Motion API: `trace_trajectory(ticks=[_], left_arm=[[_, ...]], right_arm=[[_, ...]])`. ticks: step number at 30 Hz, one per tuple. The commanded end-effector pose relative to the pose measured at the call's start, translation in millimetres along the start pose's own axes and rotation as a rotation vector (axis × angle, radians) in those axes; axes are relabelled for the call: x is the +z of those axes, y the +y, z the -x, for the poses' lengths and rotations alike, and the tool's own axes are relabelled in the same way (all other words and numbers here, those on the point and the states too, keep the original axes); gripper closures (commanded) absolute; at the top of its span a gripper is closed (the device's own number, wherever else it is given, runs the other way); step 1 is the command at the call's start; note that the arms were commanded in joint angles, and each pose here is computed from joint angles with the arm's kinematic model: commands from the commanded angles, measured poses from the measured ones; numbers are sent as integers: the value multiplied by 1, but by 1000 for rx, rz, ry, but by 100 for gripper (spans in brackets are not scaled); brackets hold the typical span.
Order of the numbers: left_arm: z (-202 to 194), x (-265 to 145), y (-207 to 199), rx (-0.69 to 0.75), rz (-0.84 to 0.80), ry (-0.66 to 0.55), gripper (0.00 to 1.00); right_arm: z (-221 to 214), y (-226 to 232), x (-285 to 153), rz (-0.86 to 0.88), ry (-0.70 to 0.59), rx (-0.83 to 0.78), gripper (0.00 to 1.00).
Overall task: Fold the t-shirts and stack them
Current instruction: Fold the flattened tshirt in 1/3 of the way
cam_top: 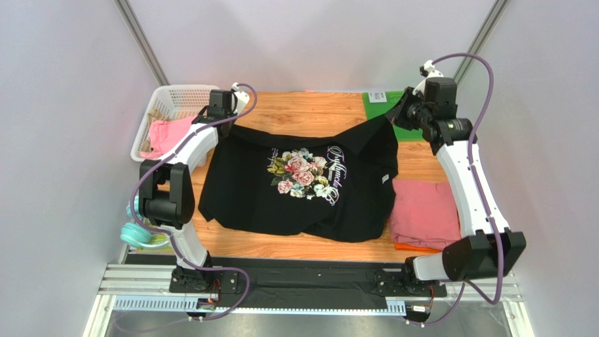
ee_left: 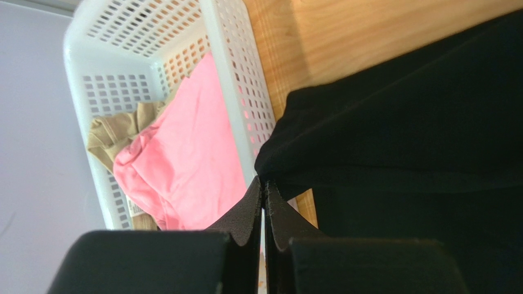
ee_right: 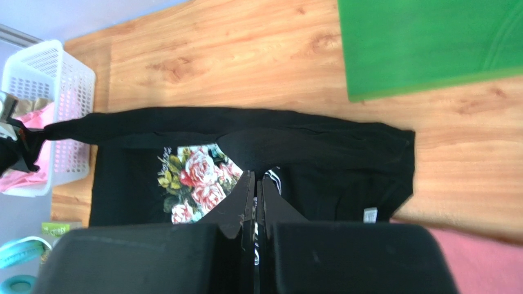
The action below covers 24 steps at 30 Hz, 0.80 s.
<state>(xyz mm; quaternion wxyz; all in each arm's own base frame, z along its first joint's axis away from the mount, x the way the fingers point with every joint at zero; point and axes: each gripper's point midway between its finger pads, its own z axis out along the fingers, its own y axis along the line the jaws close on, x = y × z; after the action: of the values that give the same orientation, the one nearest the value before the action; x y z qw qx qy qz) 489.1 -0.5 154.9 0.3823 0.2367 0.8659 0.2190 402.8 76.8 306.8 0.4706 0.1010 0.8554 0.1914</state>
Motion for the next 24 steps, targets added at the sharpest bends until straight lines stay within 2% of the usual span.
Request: trace_trajectory(ticks=[1,5,11,12,13,14,15,16,17,19,22,24], left_arm=[[12,-19,15,-12,29,-70,100],[4,-24,11,-6,18,-69,100],[-15,-27,-1,9,-3,-54,100],[-21,-26,-4,16,-10,-43,100],[-23,-26,-5,21,-10,-40,100],[-27,-25,-8,28,-15,-29,95],[-30,-25,-9,33,-19,-20,72],[-33,-24,-11,35,-24,-9,59],[-37,-24,-13,36,-25,-1,50],[-37,-24,-12,31,-21,-5,43],[-27,-32,-9,0,-28,-30,32],[-7,-42,0,-27,-29,-74,25]], right_arm=[[-21,-15,-15,-60,12,-11,100],[-50,-35,-15,-120,61,-12,100],[-120,-53,-6,-167,260,66,98],[-128,-52,-7,-171,279,75,88],[-138,-57,-8,-200,303,82,67],[-140,-52,-11,-192,302,75,67],[-140,-51,-13,-194,299,86,69],[-136,-49,-17,-196,290,87,71],[-130,-46,-21,-190,272,90,71],[-113,-37,-28,-180,236,99,66],[-96,-33,-30,-188,211,88,67],[-77,-32,-26,-205,180,74,67]])
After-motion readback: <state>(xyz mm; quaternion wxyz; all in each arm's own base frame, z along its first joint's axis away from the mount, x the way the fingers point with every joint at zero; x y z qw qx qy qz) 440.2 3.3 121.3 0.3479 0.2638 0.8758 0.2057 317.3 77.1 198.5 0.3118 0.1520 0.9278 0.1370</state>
